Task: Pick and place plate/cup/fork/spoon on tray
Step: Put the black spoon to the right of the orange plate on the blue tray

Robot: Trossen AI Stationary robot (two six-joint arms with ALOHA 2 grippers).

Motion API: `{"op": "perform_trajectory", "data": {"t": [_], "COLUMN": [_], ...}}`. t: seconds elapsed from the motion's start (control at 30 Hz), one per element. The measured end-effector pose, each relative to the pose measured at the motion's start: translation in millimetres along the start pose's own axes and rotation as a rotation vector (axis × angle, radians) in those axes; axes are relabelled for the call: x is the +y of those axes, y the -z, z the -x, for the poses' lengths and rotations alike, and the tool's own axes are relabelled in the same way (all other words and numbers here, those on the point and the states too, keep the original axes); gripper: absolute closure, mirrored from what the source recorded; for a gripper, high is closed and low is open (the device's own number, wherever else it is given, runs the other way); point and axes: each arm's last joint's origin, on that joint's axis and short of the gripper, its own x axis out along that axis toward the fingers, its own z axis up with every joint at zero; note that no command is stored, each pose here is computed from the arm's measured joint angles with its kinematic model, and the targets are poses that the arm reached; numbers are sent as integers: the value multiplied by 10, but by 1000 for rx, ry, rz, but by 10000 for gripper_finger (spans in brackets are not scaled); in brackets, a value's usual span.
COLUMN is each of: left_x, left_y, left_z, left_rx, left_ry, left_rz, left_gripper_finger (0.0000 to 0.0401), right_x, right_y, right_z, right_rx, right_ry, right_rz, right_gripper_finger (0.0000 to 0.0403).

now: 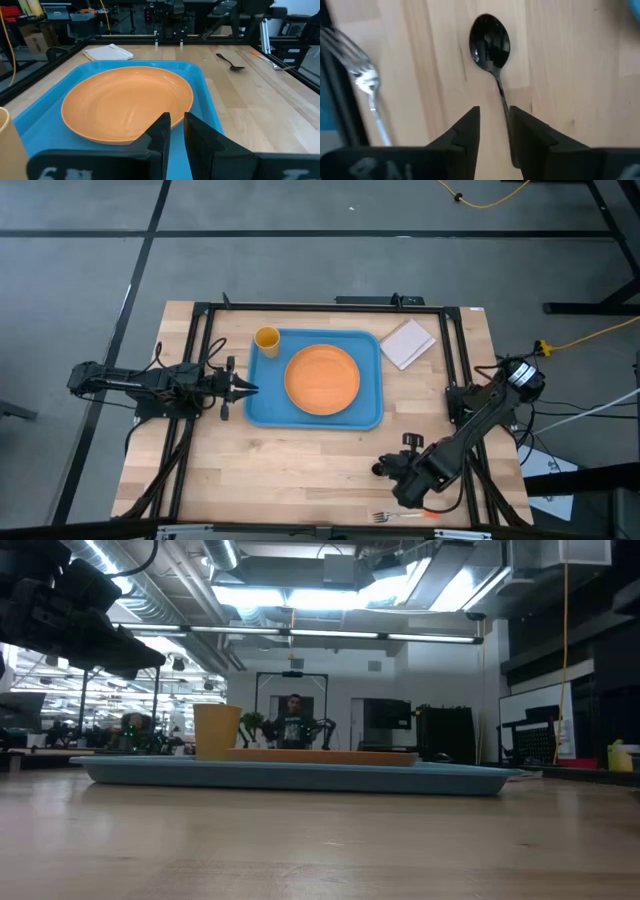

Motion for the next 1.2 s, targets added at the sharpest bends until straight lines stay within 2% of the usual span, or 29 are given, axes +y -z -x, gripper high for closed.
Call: {"op": "perform_trajectory", "data": {"t": [0.13, 0.43, 0.7, 1.2], "left_x": [0, 0, 0, 0], "left_y": [0, 0, 0, 0], "left_z": [0, 0, 0, 0], "left_rx": [0, 0, 0, 0], "left_ry": [0, 0, 0, 0], "left_rz": [0, 0, 0, 0], "left_gripper_finger": [354, 354, 354, 354], "right_x": [0, -77, -48, -97], "right_y": [17, 92, 80, 9], "right_z": [-106, -372, -475, -560], "right_rx": [19, 74, 43, 47], "right_ry": [31, 101, 62, 88], "right_rz": [49, 51, 44, 74], "right_gripper_finger": [293, 293, 293, 293]}}
